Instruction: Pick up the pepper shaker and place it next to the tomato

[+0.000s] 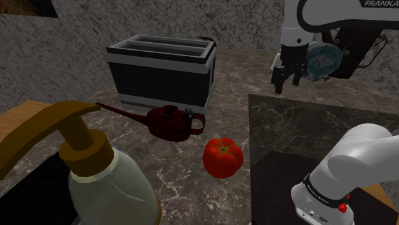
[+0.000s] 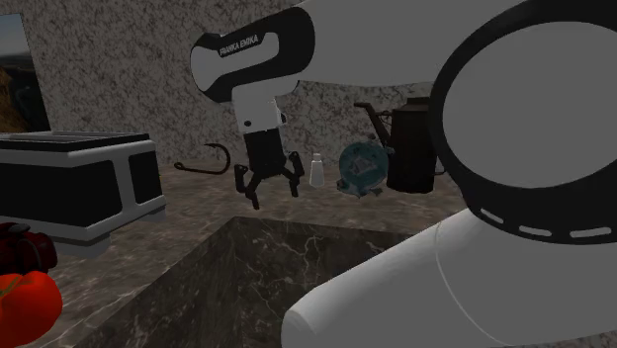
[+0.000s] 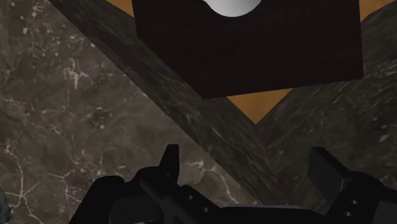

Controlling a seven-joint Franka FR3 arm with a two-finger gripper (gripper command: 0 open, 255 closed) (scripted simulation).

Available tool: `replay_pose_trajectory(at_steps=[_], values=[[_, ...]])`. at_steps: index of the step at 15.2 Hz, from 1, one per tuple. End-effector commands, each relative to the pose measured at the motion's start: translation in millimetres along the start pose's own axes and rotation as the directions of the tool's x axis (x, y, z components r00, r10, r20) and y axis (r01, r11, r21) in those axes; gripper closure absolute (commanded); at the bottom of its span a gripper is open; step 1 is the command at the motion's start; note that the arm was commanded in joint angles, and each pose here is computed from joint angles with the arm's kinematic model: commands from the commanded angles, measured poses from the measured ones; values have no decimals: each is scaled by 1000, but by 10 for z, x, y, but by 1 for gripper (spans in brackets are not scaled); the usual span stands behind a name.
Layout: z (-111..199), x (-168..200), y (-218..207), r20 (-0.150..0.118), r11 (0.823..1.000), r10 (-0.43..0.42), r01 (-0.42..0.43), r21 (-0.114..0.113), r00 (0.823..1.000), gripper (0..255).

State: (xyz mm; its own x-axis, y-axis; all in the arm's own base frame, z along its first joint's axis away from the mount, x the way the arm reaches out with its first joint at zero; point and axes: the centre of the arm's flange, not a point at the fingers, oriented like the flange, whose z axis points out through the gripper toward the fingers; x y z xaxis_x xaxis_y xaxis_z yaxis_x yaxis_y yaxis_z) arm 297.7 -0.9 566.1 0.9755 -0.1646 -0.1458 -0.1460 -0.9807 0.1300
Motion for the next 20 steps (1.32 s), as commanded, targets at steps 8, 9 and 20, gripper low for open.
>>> replay_pose_trajectory(at_steps=[8, 9, 20], values=[[-135, 596, 648, -40, 999, 33, -32, 11, 999, 0], [-156, 679, 742, -46, 999, 37, -37, 12, 998, 0], [-406, 1553, 1806, -108, 996, 90, -87, 32, 990, 0]])
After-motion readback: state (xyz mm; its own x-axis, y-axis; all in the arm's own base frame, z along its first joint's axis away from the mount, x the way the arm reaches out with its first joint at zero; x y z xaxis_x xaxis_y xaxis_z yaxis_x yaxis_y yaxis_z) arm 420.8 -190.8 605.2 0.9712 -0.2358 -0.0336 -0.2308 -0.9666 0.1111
